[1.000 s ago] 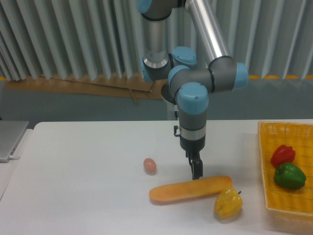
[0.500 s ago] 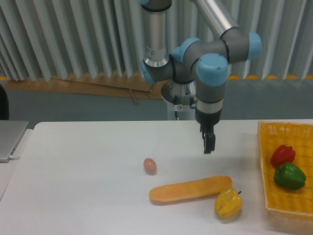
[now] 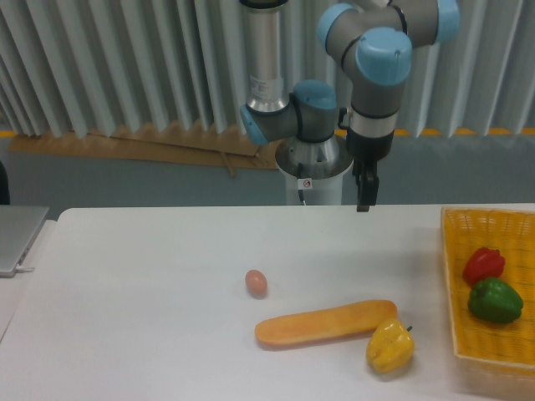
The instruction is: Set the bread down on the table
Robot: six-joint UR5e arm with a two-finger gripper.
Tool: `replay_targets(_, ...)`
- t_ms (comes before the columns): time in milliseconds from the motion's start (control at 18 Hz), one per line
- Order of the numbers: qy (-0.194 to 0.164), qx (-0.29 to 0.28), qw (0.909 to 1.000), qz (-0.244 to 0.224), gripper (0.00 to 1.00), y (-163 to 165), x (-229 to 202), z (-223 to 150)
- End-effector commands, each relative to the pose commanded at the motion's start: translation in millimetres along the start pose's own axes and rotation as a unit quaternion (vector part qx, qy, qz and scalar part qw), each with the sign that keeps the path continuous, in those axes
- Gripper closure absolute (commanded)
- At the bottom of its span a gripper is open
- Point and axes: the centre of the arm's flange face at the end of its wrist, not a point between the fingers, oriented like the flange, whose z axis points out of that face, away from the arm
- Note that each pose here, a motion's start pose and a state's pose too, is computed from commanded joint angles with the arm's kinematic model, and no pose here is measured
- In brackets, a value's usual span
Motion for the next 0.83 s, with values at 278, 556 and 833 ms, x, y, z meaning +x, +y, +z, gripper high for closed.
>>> replay_targets(278, -0.008, 0.014, 0.9998, -0.015, 0.00, -22, 7, -3)
replay_targets(556, -0.014, 0.006, 0.9993, -0.035, 0.00, -78, -3, 6)
replay_targets(833, -0.015, 0.000, 0.9996, -0.023, 0.00, -82, -1, 4)
